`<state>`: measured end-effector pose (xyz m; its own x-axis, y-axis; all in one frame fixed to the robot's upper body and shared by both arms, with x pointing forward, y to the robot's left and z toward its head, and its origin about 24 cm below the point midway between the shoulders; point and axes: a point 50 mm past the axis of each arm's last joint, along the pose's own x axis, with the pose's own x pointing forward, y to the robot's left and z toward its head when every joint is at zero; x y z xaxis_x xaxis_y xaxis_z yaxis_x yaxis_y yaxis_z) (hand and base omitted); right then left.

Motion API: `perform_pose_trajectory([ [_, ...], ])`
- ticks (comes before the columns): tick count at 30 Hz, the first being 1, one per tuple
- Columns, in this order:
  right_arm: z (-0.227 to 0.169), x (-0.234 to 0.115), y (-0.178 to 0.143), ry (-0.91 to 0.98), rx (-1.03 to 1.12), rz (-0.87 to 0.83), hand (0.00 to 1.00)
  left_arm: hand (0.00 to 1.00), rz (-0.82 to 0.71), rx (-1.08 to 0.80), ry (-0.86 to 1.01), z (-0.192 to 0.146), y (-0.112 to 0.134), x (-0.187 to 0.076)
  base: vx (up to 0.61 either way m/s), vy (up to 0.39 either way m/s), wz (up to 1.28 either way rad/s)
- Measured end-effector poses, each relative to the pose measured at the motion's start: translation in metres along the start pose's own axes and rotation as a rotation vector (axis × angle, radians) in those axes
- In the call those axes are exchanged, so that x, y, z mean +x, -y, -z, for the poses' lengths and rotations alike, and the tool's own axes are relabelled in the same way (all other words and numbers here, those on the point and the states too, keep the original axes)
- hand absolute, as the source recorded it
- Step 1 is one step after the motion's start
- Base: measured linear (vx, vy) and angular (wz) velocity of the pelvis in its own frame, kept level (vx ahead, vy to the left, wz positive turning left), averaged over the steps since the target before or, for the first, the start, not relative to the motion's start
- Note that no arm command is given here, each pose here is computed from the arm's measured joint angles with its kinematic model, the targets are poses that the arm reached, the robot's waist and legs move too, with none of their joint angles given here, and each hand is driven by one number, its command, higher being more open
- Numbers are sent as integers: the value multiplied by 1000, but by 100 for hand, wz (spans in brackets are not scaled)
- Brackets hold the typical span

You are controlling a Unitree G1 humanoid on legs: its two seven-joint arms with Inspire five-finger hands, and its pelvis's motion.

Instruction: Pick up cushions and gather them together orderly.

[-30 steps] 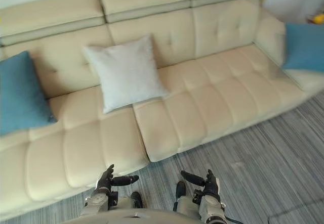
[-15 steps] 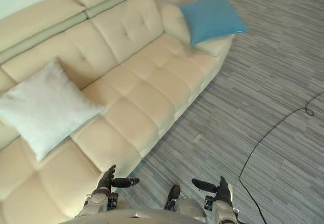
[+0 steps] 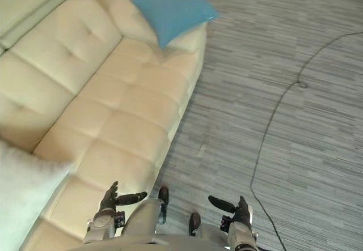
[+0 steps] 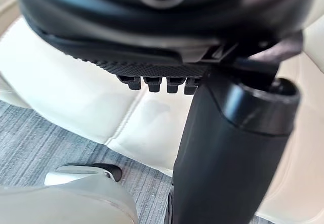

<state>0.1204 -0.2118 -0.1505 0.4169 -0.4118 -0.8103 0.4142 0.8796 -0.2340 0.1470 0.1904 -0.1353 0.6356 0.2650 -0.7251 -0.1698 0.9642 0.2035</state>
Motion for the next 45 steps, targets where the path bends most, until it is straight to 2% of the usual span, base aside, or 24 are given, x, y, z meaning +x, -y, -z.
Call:
perform_pose_trajectory([
  [7, 4, -6, -17, 1, 17, -45, 100, 100, -82, -17, -92, 25, -27, -5, 363, 99, -90],
  [16, -9, -3, -20, 35, 7, -61, 100, 100, -47, 34, -106, 28, -19, -6, 461, -91, -11],
  [17, -6, -3, -18, 23, 0, -57, 100, 100, -53, 44, -119, 31, -24, -6, 469, -266, -25],
  [20, -15, 1, -10, 45, -2, -36, 100, 100, -26, 48, -126, 32, -17, -6, 432, -282, -27],
  [24, 6, 0, 3, -17, -16, -7, 100, 100, -1, 36, -94, 22, -9, -3, 298, -217, 31],
  [32, -3, 1, -3, -1, 7, -9, 100, 100, -4, 27, 16, -6, -10, 4, 255, -36, 0],
  [38, -1, -4, -25, -13, 5, -70, 100, 100, -62, 36, -40, 6, -32, 4, 420, 85, -41],
  [45, 1, -4, -24, -14, -6, -84, 100, 100, -55, 61, -85, 19, -32, 0, 435, 47, 16],
])
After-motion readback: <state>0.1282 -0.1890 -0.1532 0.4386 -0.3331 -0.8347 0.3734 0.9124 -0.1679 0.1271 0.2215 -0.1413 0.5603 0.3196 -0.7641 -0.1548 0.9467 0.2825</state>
